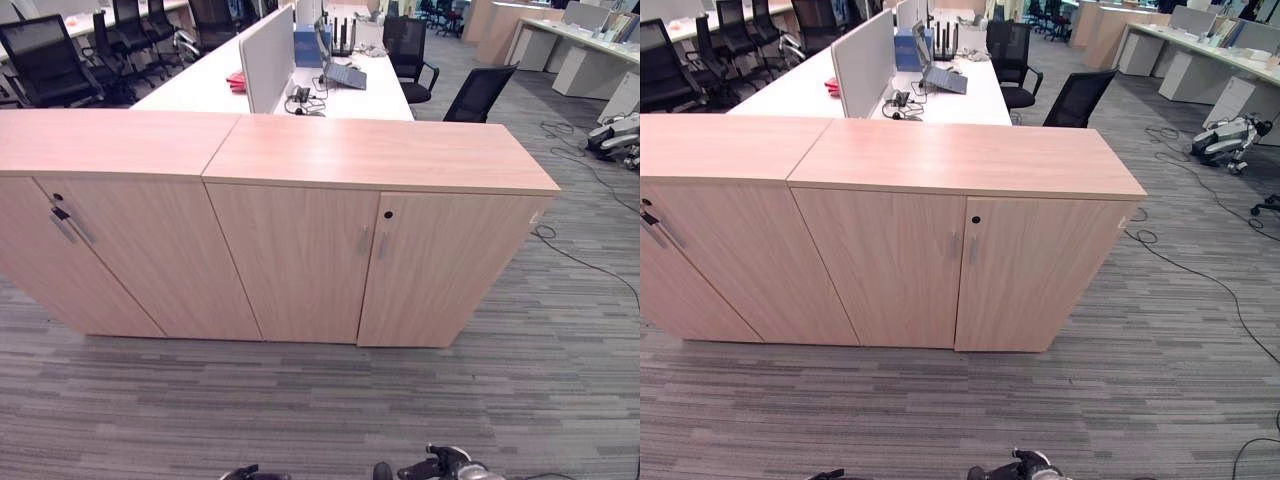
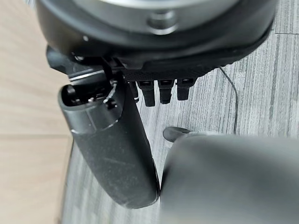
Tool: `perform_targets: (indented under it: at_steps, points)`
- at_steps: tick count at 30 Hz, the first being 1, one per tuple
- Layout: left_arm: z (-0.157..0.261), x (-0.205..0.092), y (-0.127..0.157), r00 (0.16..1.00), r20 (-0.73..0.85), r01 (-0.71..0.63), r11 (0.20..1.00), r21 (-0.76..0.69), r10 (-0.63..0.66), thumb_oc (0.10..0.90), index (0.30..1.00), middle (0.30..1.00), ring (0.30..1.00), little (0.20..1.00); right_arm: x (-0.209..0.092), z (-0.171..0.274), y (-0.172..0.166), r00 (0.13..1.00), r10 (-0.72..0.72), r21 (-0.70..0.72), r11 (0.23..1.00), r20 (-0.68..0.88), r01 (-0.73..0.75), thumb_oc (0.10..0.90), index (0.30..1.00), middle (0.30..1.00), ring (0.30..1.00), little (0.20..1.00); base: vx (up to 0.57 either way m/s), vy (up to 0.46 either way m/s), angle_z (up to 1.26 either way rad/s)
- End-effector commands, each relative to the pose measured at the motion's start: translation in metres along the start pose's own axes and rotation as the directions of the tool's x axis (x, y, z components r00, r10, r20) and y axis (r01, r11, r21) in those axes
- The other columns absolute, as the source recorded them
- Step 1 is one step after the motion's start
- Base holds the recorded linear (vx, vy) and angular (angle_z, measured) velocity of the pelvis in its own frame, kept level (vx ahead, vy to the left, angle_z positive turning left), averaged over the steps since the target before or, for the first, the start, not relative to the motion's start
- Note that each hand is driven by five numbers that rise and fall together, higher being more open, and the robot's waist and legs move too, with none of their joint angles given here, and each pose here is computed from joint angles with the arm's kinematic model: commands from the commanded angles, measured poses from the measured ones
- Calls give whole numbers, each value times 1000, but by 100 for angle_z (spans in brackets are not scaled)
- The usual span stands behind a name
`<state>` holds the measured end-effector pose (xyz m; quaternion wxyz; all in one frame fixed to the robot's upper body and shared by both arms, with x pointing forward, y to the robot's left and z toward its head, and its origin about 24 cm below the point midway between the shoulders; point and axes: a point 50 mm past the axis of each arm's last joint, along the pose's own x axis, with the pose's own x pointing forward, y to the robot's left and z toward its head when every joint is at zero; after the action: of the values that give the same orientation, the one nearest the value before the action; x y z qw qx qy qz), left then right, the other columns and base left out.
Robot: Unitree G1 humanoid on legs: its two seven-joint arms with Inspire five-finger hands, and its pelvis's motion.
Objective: Put the empty folder in the office cabinet
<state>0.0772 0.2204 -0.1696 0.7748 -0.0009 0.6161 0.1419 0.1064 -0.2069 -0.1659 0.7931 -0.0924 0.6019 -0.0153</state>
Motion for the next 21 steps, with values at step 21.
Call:
perform_targets:
  at_steps: [21]
  points:
    - [31,-6,-4,967,254,-53,992,112,24,800,900,900,900,900,-6,-45,-23,979,-99,174,976,-178,130,800,900,900,900,900,-5,2,2]
